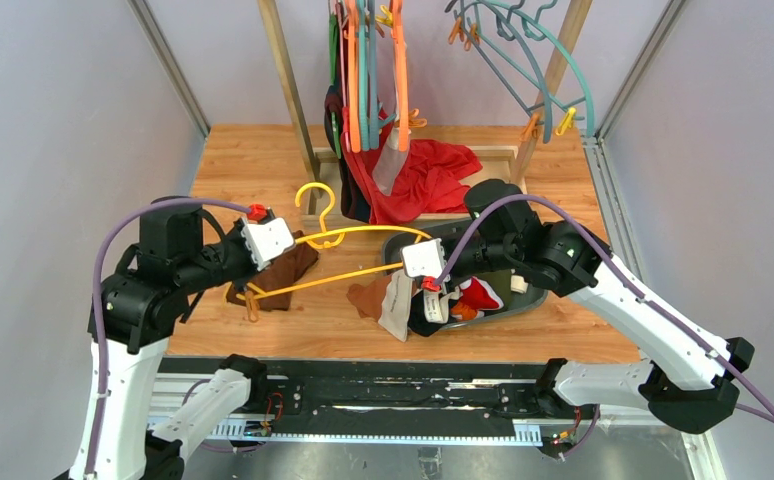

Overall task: Remove the underwear clipped to the hanger
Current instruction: Remove the underwear from the hanger.

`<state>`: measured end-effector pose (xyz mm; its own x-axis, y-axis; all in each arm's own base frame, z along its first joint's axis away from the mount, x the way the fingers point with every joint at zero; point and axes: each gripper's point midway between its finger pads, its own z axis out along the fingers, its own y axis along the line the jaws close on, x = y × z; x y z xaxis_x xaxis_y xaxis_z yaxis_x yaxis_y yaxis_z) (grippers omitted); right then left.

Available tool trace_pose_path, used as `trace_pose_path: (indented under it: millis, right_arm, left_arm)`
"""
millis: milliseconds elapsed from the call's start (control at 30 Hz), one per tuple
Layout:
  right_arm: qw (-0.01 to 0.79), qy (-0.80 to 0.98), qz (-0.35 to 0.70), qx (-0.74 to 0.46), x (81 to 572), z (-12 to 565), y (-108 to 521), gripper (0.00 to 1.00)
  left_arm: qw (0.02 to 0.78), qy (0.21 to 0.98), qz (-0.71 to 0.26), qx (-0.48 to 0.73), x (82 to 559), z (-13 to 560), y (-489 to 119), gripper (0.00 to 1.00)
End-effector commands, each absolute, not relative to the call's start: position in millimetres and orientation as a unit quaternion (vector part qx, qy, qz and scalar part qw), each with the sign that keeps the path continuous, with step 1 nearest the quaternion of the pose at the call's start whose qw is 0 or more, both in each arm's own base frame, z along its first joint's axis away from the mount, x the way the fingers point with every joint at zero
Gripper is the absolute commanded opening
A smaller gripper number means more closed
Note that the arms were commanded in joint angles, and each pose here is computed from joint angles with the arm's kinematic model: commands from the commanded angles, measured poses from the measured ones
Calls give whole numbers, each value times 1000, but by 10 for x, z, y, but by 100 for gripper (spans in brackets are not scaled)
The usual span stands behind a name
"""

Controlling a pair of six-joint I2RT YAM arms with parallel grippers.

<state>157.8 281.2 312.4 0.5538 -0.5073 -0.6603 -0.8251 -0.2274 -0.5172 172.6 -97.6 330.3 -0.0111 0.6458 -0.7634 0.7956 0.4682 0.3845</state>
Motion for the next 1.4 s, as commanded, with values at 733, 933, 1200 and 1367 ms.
trace_pose_path:
  millis: [733, 933, 1200, 1367]
  right_arm:
    - [456, 446, 178, -749, 1574, 3216, 2787, 23]
    - [461, 449, 179, -745, 1585, 3277, 2791, 1]
    - [468, 459, 153, -739, 1678, 3397, 2745, 1]
    - [461, 467, 138, -742, 1720, 3306, 2704, 0]
  left_arm:
    - [533, 673, -61, 509, 1748, 3666, -997, 0]
    - [532, 669, -76, 513, 1730, 3647, -1046, 0]
    - [511, 678, -107, 517, 1772, 3478, -1140, 0]
    - [520, 673, -102, 516, 1778, 3542, -1135, 0]
